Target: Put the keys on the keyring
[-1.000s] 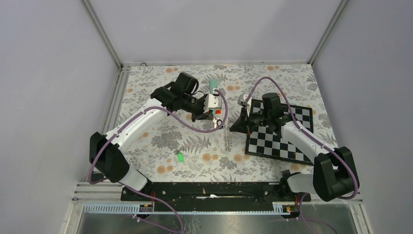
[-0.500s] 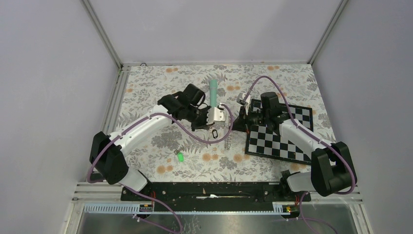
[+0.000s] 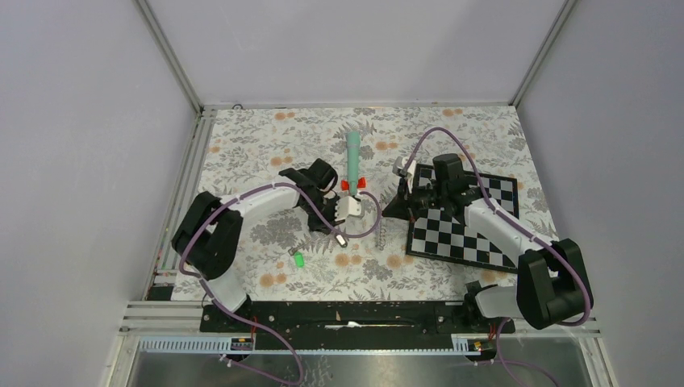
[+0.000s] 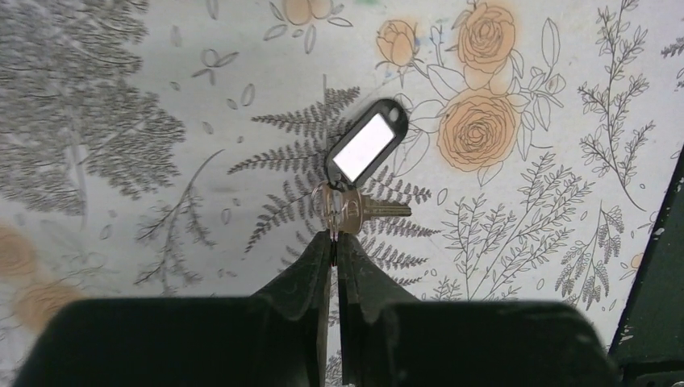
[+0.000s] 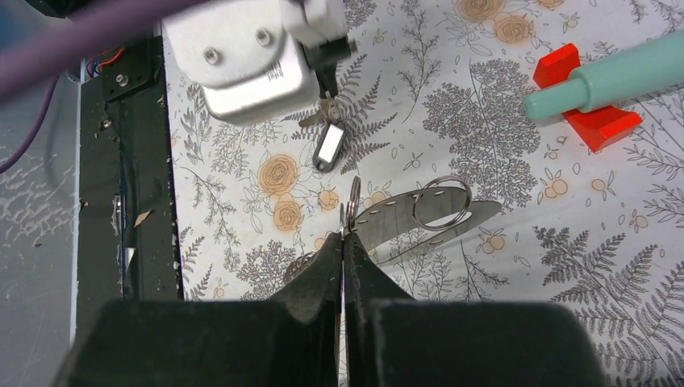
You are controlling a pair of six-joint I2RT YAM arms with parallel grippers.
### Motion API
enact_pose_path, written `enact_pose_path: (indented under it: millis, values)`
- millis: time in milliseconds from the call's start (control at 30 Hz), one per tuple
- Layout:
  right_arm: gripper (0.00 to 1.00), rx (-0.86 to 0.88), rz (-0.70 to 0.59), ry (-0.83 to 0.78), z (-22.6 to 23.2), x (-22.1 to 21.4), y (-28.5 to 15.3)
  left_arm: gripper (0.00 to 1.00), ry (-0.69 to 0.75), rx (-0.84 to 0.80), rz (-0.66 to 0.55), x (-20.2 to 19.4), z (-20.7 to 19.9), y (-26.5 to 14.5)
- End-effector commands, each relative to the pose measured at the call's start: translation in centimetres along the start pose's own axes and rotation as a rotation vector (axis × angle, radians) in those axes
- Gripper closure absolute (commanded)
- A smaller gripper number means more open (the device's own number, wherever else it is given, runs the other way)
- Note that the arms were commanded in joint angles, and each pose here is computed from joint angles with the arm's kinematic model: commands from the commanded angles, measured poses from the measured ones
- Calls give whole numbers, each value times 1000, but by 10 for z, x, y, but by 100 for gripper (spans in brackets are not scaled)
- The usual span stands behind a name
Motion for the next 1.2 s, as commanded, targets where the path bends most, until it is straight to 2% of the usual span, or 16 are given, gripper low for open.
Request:
enact_pose_path:
  millis: [0, 233, 467, 500, 533, 867, 1033, 1167]
  values:
    - [100, -14, -29, -59, 1, 9, -7, 91, 38, -15, -36, -1, 4, 14]
    - [100, -14, -29, -55, 0, 8, -7, 77, 0, -7, -13, -12, 13, 23]
    - [100, -9, -26, -54, 0, 6, -7, 73, 3, 13, -19, -12, 17, 21]
    - [82, -9, -24, -51, -1, 5, -6, 72, 4, 11, -23, -11, 17, 21]
    - [99, -9, -25, -51, -1, 5, -7, 72, 4, 8, -30, -10, 17, 21]
    - [100, -9, -23, -52, -1, 4, -7, 66, 13, -16, -64, -4, 18, 23]
    - [100, -13, -22, -55, -1, 4, -9, 51, 33, -39, -112, 3, 17, 27]
    - [100, -20, -16, -57, -1, 3, -14, 46, 61, -35, -131, 8, 17, 31]
Point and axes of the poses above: each gripper's point midway between its finger pads, its own y axis out along the fingers, its own z axis along the line the jaws close on, x = y × z, the point moved 8 cm from there along -y, back along the fingers, and after that the axes turned 1 degree about -y, right-handed, at the moved point
